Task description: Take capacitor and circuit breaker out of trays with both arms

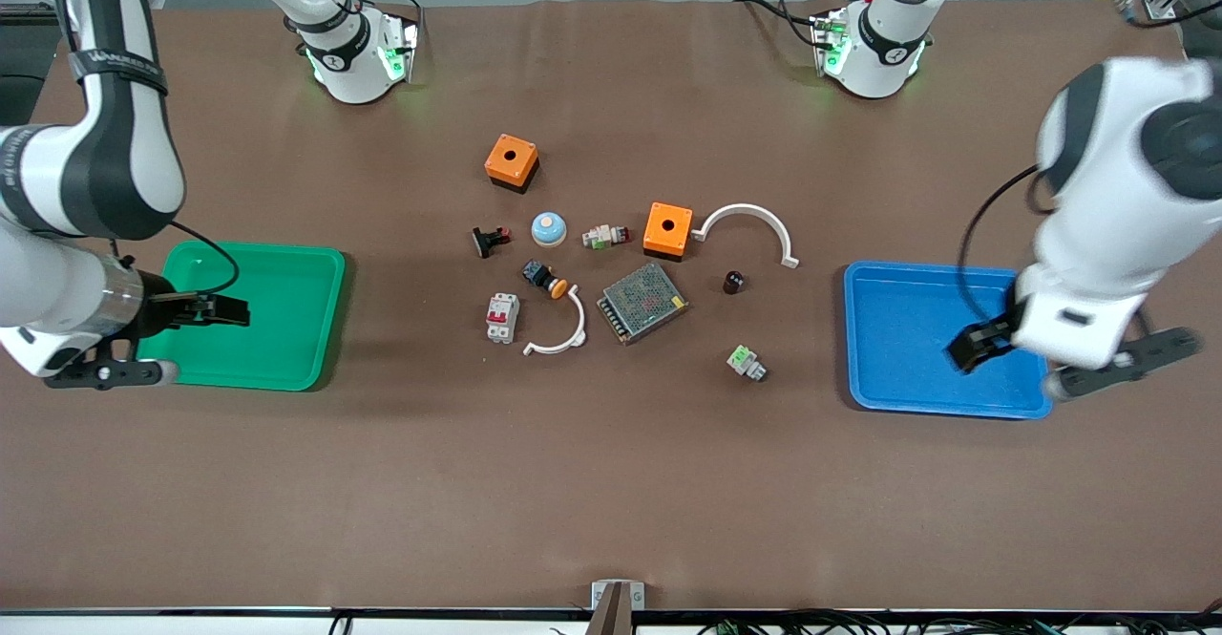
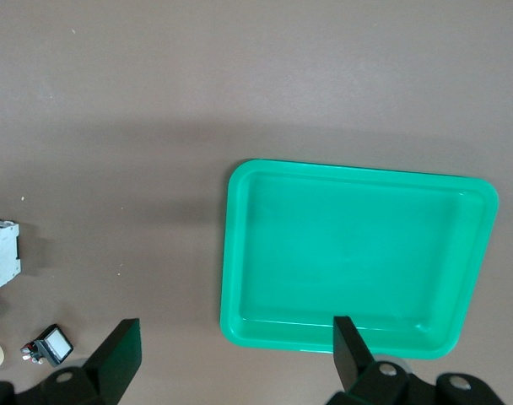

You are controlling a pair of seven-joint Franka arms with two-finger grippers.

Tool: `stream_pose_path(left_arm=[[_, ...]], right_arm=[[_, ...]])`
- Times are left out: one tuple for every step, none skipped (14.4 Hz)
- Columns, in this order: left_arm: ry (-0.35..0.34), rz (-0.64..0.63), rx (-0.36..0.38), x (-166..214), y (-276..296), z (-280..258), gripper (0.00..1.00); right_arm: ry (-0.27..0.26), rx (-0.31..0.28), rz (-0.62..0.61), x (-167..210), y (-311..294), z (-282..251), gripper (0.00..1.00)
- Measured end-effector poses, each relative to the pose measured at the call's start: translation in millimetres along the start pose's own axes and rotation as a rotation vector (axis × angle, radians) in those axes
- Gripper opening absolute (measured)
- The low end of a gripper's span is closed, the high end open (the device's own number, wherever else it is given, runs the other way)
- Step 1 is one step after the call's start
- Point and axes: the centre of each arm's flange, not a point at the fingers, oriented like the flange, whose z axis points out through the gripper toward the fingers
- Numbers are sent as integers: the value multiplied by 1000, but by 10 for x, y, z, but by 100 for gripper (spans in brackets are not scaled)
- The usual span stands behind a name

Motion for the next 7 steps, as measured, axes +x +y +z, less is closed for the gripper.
stream_pose_path(left_arm=[[-7,40,-2,-16,-162,-144,100],[-15,83,-13,-41,-311,-285,100],[-18,124,-33,-69,-441,-424,100],[-20,158,-53,-109,-557,-566,100],[-32,179,-64,-171,-668,-697,100],[-56,192,-72,-258,-763,-817,100],[-90,196,-83,-356,-836,-913,100]], right_arm=[[7,0,2,-4,15,-106,100],[18,0,2,-7,17,-232,100],[30,-1,1,-10,16,-335,100],[41,-1,2,-9,21,-407,100],[52,-2,7,-6,49,-458,100],[60,-2,16,-7,112,-497,100],[62,-1,30,-13,199,-515,100]])
